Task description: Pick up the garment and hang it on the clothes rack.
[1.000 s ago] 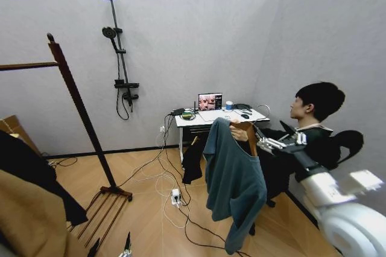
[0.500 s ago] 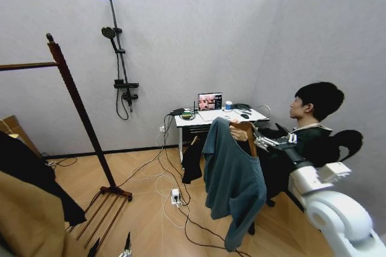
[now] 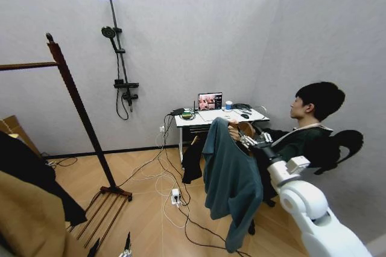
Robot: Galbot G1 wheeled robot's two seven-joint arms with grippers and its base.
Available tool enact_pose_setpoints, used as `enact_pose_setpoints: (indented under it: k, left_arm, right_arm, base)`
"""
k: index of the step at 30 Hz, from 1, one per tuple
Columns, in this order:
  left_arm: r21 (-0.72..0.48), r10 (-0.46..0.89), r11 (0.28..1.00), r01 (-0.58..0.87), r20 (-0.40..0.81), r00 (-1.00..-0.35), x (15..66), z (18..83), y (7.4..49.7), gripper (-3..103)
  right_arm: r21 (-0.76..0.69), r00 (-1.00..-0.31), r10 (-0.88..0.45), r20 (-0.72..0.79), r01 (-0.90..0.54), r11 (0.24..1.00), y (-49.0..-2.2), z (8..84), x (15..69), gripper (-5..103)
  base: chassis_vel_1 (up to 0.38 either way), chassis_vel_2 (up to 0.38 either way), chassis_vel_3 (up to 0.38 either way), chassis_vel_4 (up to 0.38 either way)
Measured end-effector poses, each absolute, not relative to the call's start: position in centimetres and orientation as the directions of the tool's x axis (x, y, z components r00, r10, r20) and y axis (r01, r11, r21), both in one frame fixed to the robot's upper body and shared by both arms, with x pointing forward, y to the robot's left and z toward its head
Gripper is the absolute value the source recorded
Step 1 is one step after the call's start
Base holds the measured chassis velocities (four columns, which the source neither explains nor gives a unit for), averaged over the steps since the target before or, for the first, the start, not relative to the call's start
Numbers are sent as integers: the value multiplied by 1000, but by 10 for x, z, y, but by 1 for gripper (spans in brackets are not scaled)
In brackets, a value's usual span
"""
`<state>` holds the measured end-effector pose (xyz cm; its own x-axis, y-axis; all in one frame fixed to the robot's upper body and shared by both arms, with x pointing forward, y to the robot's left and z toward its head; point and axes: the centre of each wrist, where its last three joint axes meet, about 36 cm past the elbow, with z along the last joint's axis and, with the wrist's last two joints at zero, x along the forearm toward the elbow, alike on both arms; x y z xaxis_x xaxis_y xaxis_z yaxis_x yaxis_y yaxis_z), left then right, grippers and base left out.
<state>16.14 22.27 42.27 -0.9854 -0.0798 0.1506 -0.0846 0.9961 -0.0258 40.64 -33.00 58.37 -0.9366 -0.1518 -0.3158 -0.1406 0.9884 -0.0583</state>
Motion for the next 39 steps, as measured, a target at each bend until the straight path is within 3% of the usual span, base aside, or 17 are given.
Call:
enact_pose_setpoints:
  k: [4,10,12,14,29,39]
  left_arm:
    - [-26,-80,996,-85,151,-985,161,423,223,100]
    - [-26,-80,996,-85,151,-985,161,423,223,100]
    - [-26,-80,996,-85,151,-985,161,423,223,100]
    - [-26,-80,996,-85,151,-985,161,423,223,100]
    - [-26,-80,996,-85,151,-985,161,423,223,100]
    - [-26,-80,996,-85,151,-985,161,423,223,100]
  right_arm:
    - [-53,-936,-153,-318,-144,988,-331,583,406,44]
    - [-39,-931,-153,-333,-148,988,-332,587,400,17]
    - [-39,-930,-153,-335,-149,988,-332,588,399,17]
    - [-39,-928,-146,-343,-142,989,-335,590,396,9]
    - [-48,-892,-93,-442,-81,996,-360,601,377,9]
    - [-39,-904,-99,-417,-91,995,-354,602,364,9]
  base:
    - [0,0,0,0]
    - [0,0,0,0]
    - [0,0,0,0]
    - [0,0,0,0]
    - [0,0,0,0]
    - [0,0,0,0]
